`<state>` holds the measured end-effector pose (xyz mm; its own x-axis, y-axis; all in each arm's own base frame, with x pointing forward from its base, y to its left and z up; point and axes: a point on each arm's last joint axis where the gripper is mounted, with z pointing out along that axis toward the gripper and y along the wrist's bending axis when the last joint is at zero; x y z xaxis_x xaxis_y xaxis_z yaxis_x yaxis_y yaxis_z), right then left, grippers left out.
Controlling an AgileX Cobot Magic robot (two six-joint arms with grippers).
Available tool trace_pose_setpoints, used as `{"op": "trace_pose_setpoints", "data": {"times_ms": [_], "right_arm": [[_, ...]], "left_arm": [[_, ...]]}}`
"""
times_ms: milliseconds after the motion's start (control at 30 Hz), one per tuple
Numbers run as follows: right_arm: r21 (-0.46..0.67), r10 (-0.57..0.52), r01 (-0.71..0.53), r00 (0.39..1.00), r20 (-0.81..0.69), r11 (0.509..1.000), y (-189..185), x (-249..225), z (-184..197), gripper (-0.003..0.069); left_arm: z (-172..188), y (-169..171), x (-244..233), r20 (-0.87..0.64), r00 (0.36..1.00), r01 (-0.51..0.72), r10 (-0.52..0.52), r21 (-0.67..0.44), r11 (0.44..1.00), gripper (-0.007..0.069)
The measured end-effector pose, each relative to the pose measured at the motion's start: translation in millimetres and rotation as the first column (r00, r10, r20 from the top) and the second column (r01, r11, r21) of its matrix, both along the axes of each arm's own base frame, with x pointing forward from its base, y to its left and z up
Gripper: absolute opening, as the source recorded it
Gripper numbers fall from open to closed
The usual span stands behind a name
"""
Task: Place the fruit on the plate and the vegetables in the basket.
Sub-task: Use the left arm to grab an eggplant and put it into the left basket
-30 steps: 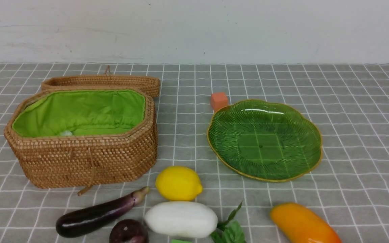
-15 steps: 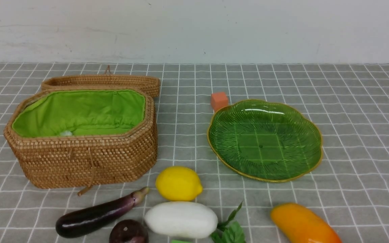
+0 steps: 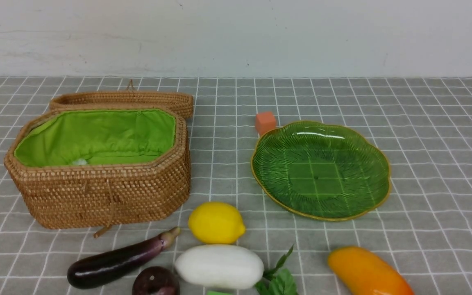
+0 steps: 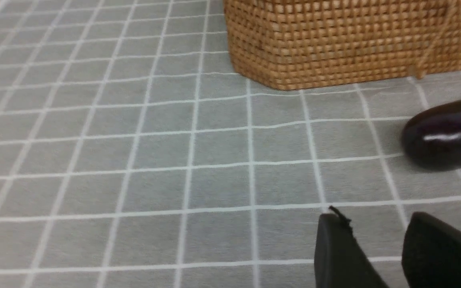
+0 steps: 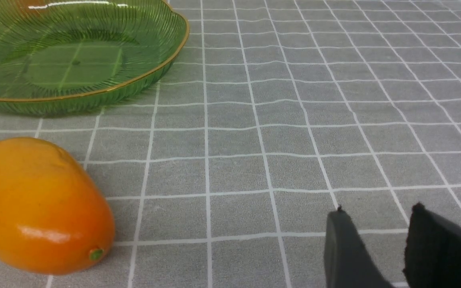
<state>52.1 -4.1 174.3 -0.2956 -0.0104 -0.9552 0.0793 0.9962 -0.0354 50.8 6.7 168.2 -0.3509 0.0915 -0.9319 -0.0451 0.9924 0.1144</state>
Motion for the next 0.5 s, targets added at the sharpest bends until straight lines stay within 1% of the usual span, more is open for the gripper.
{"op": "trace_pose_setpoints", "data": {"times_ms": [167, 400, 467, 500], "right_arm": [[0.0, 0.0, 0.0, 1.0, 0.0, 1.0, 0.0, 0.0, 0.0, 0.024], [0.0, 0.0, 0.0, 1.0, 0.0, 1.0, 0.0, 0.0, 0.0, 0.024], [0.0, 0.0, 0.0, 1.0, 0.0, 1.0, 0.0, 0.0, 0.0, 0.024], [0.0, 0.0, 0.0, 1.0, 0.0, 1.0, 0.0, 0.0, 0.0, 0.024]], "left_arm": [[-0.2, 1.3, 0.0, -0.002, 1.0, -0.002, 0.002, 0.038, 0.999, 0.024], [0.2, 1.6, 0.3, 0.007, 1.0, -0.001, 0.001, 0.05, 0.999, 0.024], [2.6, -0.2, 1.7, 0.048, 0.999, 0.005, -0.006, 0.011, 1.0, 0.024], [5.8, -2.0, 2.9, 0.093, 0.996, 0.011, -0.007, -0.045, 0.999, 0.024]]}}
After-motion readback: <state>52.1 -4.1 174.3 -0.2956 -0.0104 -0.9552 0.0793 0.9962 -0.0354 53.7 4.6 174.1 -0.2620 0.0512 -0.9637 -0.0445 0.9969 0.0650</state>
